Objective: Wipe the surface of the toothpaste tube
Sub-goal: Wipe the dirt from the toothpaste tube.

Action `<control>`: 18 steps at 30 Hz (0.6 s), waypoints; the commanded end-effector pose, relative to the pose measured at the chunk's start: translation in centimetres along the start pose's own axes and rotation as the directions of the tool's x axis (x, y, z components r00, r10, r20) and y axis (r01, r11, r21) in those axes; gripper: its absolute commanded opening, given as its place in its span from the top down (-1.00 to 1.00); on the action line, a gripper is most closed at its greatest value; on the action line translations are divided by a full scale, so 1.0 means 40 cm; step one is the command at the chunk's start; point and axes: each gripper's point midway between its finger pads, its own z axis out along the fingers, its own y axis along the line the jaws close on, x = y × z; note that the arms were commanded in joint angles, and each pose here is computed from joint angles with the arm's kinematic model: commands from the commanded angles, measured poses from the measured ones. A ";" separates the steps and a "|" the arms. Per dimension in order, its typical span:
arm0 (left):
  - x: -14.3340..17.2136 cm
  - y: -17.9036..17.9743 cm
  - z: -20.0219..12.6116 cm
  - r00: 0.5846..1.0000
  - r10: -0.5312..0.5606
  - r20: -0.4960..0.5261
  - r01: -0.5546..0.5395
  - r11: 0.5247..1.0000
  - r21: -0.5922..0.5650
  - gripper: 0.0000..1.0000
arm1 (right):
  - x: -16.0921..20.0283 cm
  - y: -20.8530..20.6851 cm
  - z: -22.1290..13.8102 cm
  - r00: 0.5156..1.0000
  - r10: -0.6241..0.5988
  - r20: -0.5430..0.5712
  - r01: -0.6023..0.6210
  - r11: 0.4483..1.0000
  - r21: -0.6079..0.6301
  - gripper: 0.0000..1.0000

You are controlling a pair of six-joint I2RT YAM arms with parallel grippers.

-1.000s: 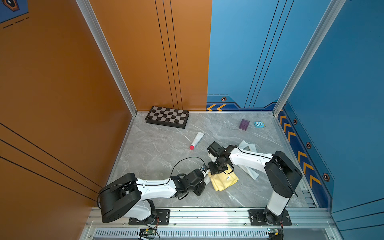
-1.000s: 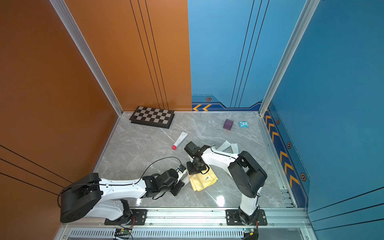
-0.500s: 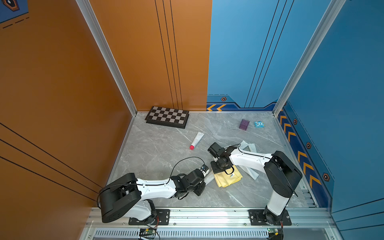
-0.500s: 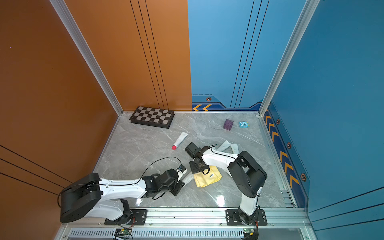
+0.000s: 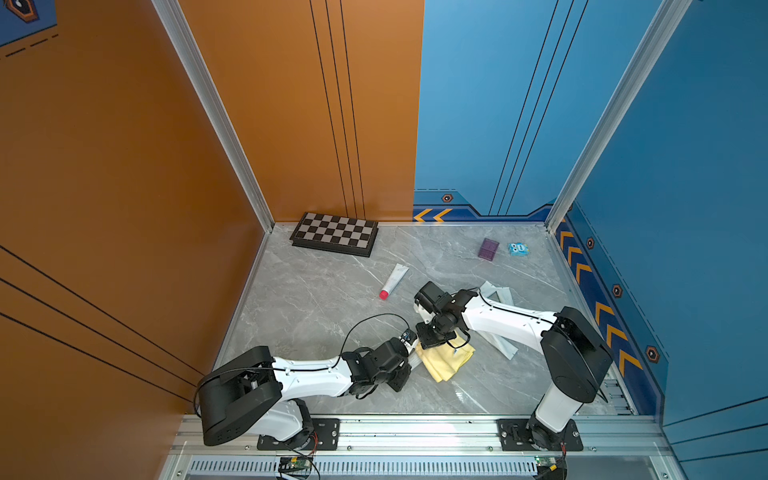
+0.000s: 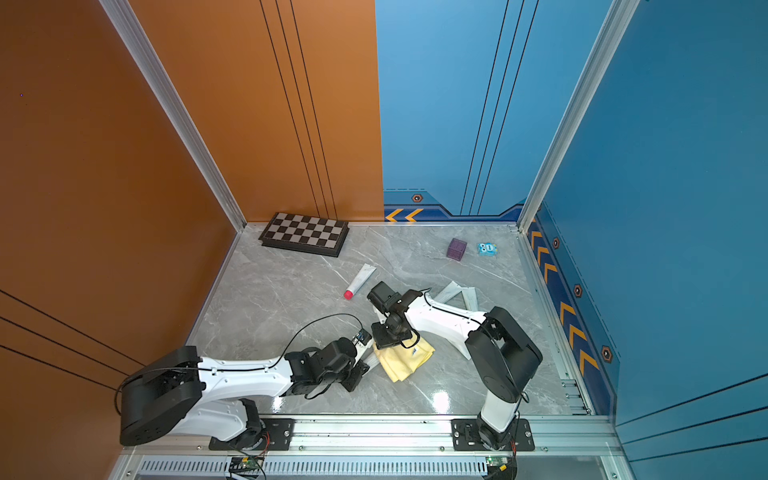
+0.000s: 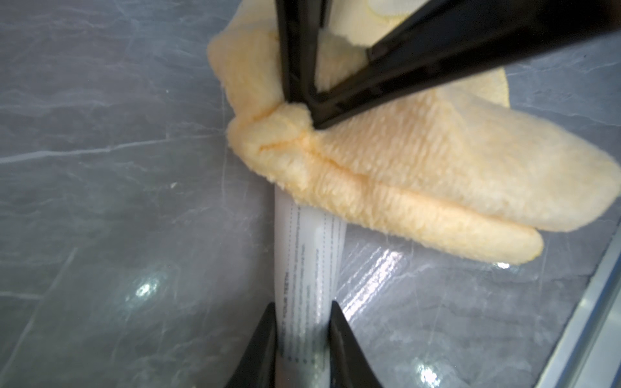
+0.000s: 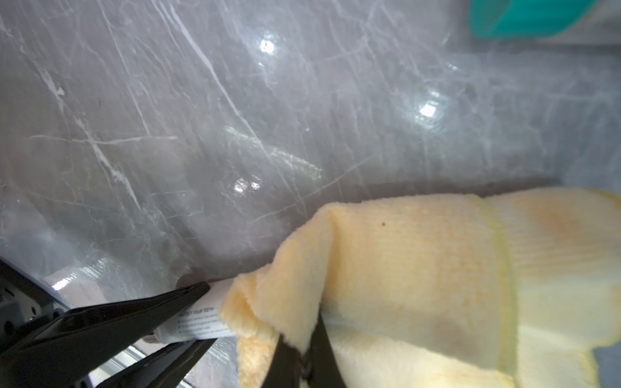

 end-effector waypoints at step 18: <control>0.109 0.046 0.002 0.991 0.023 -0.134 -0.033 0.997 -0.071 0.51 | 0.141 -0.286 0.122 0.983 0.047 -0.178 0.038 0.893 0.449 1.00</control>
